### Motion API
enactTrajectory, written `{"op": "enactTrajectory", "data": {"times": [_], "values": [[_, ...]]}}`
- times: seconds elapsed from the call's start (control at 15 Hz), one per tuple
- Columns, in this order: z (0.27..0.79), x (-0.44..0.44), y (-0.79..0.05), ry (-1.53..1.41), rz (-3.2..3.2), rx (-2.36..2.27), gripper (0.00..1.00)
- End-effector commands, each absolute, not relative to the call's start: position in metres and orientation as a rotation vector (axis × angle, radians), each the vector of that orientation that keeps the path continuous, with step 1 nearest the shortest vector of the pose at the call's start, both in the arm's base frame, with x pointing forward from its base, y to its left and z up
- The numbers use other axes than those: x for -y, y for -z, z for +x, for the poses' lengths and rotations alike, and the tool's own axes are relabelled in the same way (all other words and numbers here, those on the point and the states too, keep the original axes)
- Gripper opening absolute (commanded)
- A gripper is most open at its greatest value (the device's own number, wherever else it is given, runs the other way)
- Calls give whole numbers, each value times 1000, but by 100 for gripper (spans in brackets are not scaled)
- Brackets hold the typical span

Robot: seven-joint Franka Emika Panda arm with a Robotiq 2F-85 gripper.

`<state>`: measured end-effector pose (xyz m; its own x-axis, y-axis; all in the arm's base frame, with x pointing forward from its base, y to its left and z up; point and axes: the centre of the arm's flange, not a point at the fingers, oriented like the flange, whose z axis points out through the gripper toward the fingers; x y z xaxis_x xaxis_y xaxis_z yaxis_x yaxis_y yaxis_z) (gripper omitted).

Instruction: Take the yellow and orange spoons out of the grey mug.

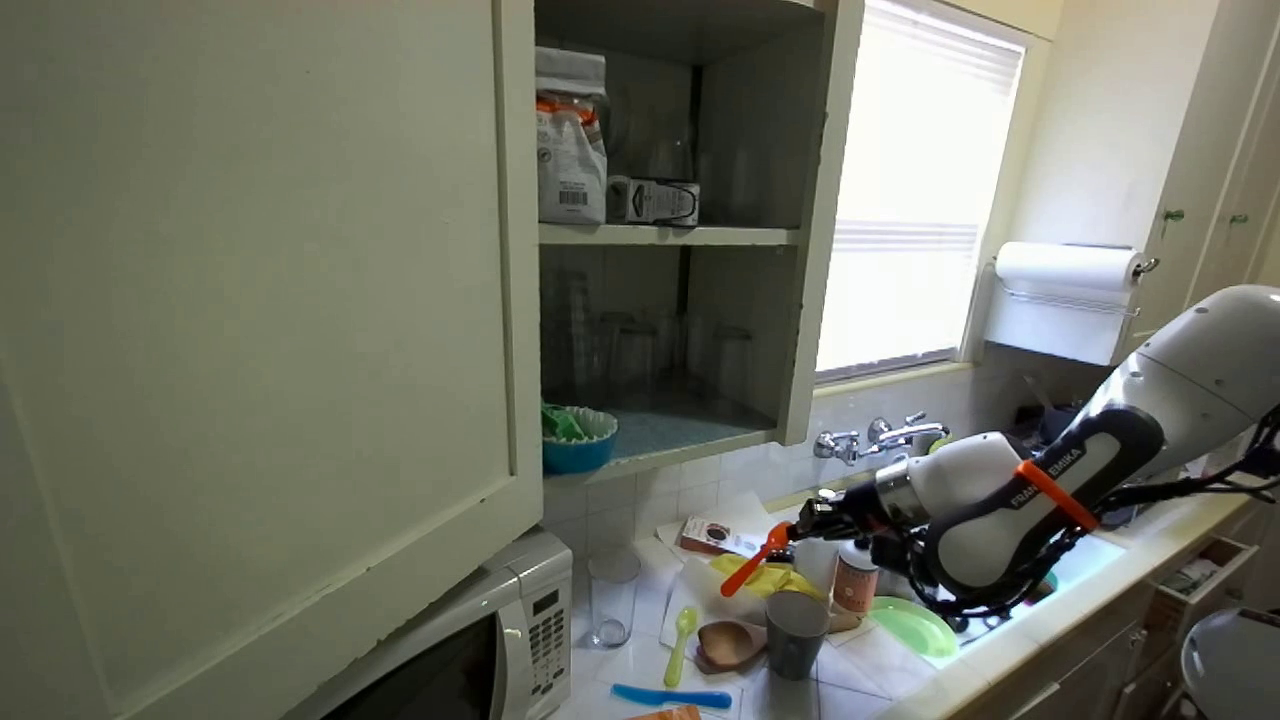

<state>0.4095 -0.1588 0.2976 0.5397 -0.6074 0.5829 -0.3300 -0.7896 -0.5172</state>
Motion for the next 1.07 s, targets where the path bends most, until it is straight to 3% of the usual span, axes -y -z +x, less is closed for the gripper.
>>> {"op": "enactTrajectory", "data": {"times": [0.0, 0.4, 0.47, 0.53, 0.67, 1.0], "values": [[425, 157, -260, 1064, -2395, -858, 1], [439, 159, -245, 1020, -2404, -946, 1], [443, 160, -244, 1009, -2400, -965, 9], [446, 161, -244, 1003, -2411, -978, 30], [453, 159, -245, 999, -2405, -991, 35], [460, 139, -266, 991, -2433, -911, 71]]}}
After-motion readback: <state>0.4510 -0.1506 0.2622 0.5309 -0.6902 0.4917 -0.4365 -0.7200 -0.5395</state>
